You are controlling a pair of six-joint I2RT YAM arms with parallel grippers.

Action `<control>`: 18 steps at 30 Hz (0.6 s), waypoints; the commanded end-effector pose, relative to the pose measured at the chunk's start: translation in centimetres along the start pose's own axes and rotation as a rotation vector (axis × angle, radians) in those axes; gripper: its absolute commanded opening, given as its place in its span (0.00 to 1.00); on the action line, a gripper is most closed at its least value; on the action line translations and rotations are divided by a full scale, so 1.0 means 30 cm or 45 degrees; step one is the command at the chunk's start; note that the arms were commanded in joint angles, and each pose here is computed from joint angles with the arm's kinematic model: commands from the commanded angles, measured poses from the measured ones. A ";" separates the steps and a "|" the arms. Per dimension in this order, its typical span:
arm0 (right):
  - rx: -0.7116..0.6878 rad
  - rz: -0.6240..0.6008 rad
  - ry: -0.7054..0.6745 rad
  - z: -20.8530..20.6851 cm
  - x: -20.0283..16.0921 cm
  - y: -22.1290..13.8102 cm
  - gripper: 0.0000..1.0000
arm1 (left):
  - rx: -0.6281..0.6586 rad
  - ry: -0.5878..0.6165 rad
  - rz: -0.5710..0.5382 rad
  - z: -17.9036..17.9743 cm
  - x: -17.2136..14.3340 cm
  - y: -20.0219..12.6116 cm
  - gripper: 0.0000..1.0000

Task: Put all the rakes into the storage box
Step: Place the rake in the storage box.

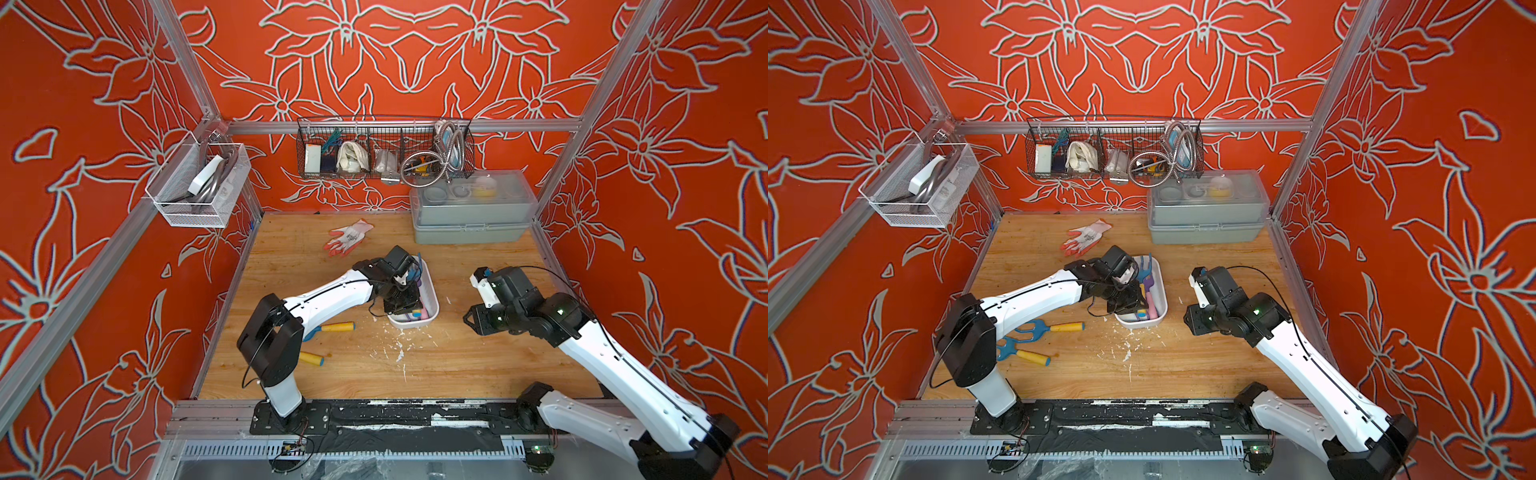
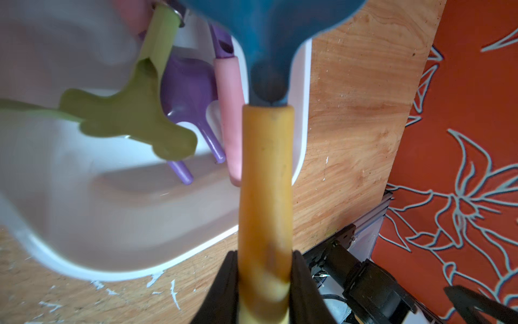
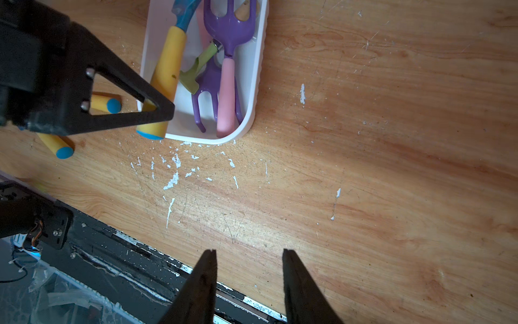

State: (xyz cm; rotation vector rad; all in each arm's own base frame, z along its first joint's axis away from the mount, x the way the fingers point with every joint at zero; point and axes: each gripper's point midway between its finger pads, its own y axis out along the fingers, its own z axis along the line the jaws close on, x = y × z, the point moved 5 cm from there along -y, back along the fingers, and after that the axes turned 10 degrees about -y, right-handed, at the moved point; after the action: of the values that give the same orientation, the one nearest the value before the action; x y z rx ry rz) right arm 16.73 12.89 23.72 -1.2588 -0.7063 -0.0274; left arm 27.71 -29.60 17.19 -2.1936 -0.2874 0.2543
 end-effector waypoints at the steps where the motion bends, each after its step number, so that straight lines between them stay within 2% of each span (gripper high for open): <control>1: -0.052 0.037 0.001 -0.022 -0.038 -0.006 0.40 | -0.054 -0.010 -0.005 -0.048 0.008 0.012 0.07; 4: -0.061 0.039 -0.003 -0.026 -0.045 -0.011 0.41 | -0.045 -0.013 -0.011 -0.053 0.018 0.025 0.10; 8: -0.066 0.035 -0.008 -0.028 -0.047 -0.014 0.42 | -0.021 -0.021 -0.022 -0.050 0.029 0.035 0.28; 11: -0.060 0.040 -0.007 -0.027 -0.049 -0.011 0.43 | -0.019 -0.010 -0.048 -0.057 0.036 0.023 0.36; 18: -0.051 0.052 0.004 -0.024 -0.053 -0.004 0.45 | -0.043 0.055 -0.096 -0.101 0.041 -0.039 0.38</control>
State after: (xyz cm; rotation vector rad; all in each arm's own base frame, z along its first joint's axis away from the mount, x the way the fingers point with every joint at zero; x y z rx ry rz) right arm 16.18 12.17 23.71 -1.2811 -0.7074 -0.0305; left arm 29.75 -31.00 18.36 -2.2139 -0.3449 0.2196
